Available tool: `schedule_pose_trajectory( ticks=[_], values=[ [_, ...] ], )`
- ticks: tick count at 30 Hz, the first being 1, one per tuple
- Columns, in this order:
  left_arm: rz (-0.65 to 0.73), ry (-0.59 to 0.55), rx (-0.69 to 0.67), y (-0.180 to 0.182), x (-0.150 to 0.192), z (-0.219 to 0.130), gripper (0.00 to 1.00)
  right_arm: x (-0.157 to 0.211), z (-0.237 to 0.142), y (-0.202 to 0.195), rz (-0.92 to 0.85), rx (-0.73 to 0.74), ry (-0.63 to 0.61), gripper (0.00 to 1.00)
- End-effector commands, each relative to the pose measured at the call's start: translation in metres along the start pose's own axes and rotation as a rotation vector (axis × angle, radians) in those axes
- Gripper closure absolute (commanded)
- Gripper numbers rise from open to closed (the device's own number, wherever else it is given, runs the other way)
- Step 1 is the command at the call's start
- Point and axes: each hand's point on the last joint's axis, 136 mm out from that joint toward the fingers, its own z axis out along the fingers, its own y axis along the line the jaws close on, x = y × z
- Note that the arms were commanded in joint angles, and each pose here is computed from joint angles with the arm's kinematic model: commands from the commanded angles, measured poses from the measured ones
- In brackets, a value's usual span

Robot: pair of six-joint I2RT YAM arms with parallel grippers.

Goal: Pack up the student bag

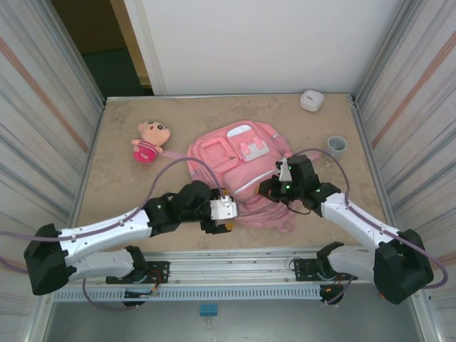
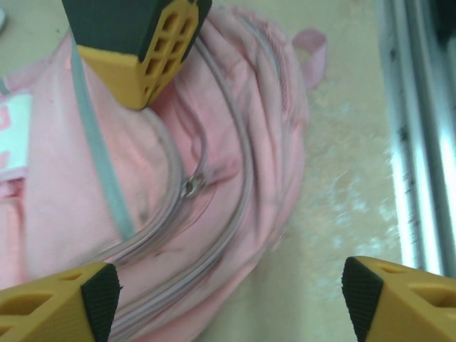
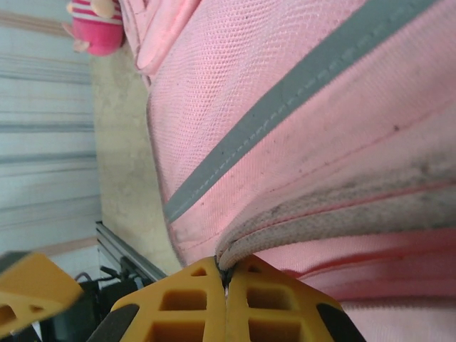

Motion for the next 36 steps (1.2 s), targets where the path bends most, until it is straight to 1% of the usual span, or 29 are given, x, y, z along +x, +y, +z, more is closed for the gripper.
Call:
schedule_pose_trajectory(
  ticks=[1, 4, 8, 9, 12, 14, 15, 16, 17, 18, 19, 20, 22, 23, 26, 28, 31, 33, 36],
  values=[
    [0.238, 0.112, -0.068, 0.02, 0.018, 0.007, 0.15, 0.013, -0.013, 0.014, -0.113, -0.062, 0.103, 0.98],
    [0.27, 0.12, -0.094, 0.036, 0.017, 0.021, 0.14, 0.011, -0.014, 0.015, -0.112, -0.079, 0.112, 0.98],
    [0.281, 0.079, -0.116, 0.053, 0.004, 0.041, 0.15, 0.009, -0.013, 0.019, -0.127, -0.09, 0.12, 0.97],
    [0.282, 0.068, -0.122, 0.057, 0.001, 0.045, 0.2, 0.008, -0.013, 0.019, -0.133, -0.09, 0.12, 0.97],
    [0.273, 0.039, -0.149, 0.065, -0.001, 0.056, 0.28, 0.006, -0.013, 0.022, -0.144, -0.094, 0.118, 0.97],
    [0.254, 0.019, -0.14, 0.067, -0.001, 0.061, 0.38, 0.005, -0.014, 0.023, -0.15, -0.099, 0.117, 0.97],
    [0.244, 0.012, -0.127, 0.067, 0.001, 0.063, 0.45, 0.005, -0.014, 0.024, -0.152, -0.101, 0.115, 0.97],
    [0.236, 0.016, -0.113, 0.066, 0.005, 0.065, 0.58, 0.004, -0.015, 0.025, -0.157, -0.103, 0.111, 0.97],
    [0.23, 0.024, -0.094, 0.064, 0.011, 0.067, 0.74, 0.004, -0.015, 0.025, -0.156, -0.1, 0.108, 0.97],
    [0.223, 0.039, -0.083, 0.064, 0.018, 0.069, 0.84, 0.002, -0.017, 0.027, -0.162, -0.102, 0.099, 0.96],
    [0.208, 0.051, -0.073, 0.063, 0.024, 0.071, 0.94, 0.0, -0.02, 0.028, -0.169, -0.096, 0.089, 0.9],
    [0.193, 0.049, -0.056, 0.061, 0.026, 0.071, 1.0, -0.002, -0.023, 0.029, -0.182, -0.082, 0.07, 0.82],
    [0.154, 0.018, -0.014, 0.054, 0.021, 0.066, 1.0, -0.003, -0.032, 0.027, -0.219, -0.041, 0.028, 0.68],
    [0.117, -0.011, 0.013, 0.051, 0.015, 0.063, 1.0, -0.004, -0.039, 0.025, -0.26, 0.004, -0.015, 0.63],
    [0.001, -0.09, 0.084, 0.045, 0.003, 0.053, 1.0, 0.004, -0.058, 0.02, -0.442, 0.135, -0.148, 0.53],
    [-0.043, -0.119, 0.123, 0.041, -0.001, 0.05, 1.0, 0.017, -0.06, 0.024, -0.576, 0.145, -0.194, 0.5],
    [-0.093, -0.141, 0.169, 0.036, -0.004, 0.049, 1.0, 0.036, -0.053, 0.032, -0.727, 0.101, -0.224, 0.5],
    [-0.133, -0.143, 0.191, 0.037, -0.004, 0.048, 1.0, 0.044, -0.046, 0.04, -0.792, 0.074, -0.217, 0.5],
    [-0.202, -0.158, 0.205, 0.043, -0.005, 0.046, 1.0, 0.044, -0.034, 0.042, -0.838, 0.112, -0.197, 0.5]
  ],
)
